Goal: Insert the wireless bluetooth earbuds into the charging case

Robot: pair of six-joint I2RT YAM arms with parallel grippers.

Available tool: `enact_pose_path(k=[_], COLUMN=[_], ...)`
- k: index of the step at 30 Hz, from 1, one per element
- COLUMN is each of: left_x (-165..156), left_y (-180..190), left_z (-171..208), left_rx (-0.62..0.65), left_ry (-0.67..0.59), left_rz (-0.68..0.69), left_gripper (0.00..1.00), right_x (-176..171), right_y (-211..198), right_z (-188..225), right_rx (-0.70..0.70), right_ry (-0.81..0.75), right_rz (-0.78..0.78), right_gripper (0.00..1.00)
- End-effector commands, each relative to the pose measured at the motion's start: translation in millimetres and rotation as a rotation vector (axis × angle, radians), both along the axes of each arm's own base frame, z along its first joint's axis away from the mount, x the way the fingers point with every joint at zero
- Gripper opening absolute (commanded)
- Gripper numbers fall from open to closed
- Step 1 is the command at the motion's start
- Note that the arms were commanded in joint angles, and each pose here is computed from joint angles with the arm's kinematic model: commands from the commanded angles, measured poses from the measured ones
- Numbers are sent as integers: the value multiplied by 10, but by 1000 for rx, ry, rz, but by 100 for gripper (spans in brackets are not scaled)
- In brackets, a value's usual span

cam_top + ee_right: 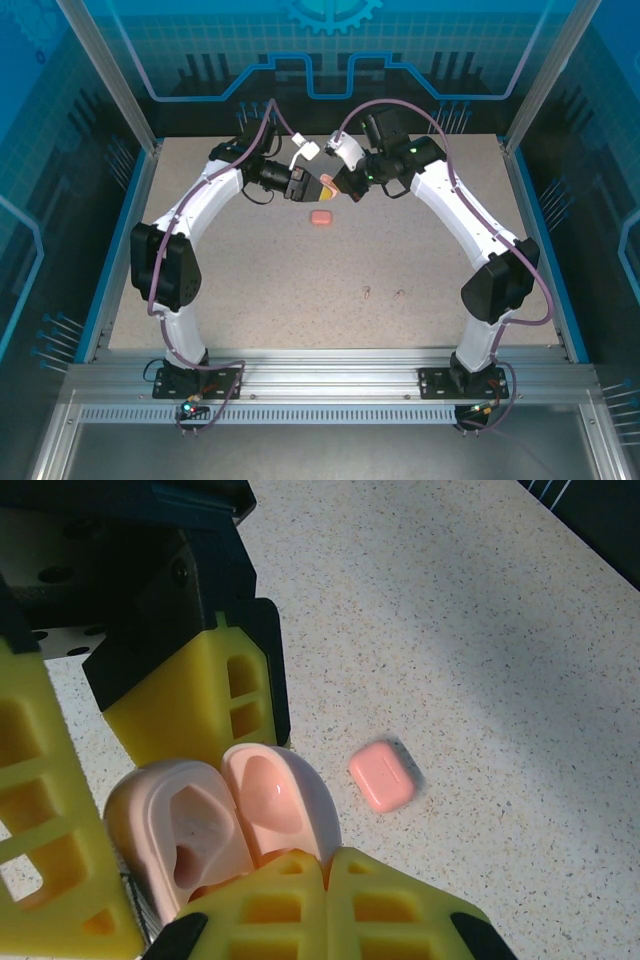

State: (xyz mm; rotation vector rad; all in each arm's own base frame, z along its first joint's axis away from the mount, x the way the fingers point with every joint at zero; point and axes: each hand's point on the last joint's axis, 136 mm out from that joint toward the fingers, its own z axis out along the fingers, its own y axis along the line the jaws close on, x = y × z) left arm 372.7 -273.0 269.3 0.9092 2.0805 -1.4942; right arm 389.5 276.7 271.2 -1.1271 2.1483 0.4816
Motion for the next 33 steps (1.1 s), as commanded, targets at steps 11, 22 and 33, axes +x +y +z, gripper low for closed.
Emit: enact_pose_path(k=[11, 22, 33], left_x=[-5, -39, 29], left_y=[22, 40, 207], left_z=[184, 161, 12], left_rx=[-51, -56, -12], left_ry=[-31, -48, -299], left_rz=[-1, 4, 206], left_gripper=[27, 0, 0], right_x=[-26, 77, -84], right_y=[15, -69, -335], right_z=[13, 128, 624], right_rx=[-16, 13, 224], right_ry=[-10, -15, 23], right_rz=[12, -54, -136], right_gripper=[0, 5, 46])
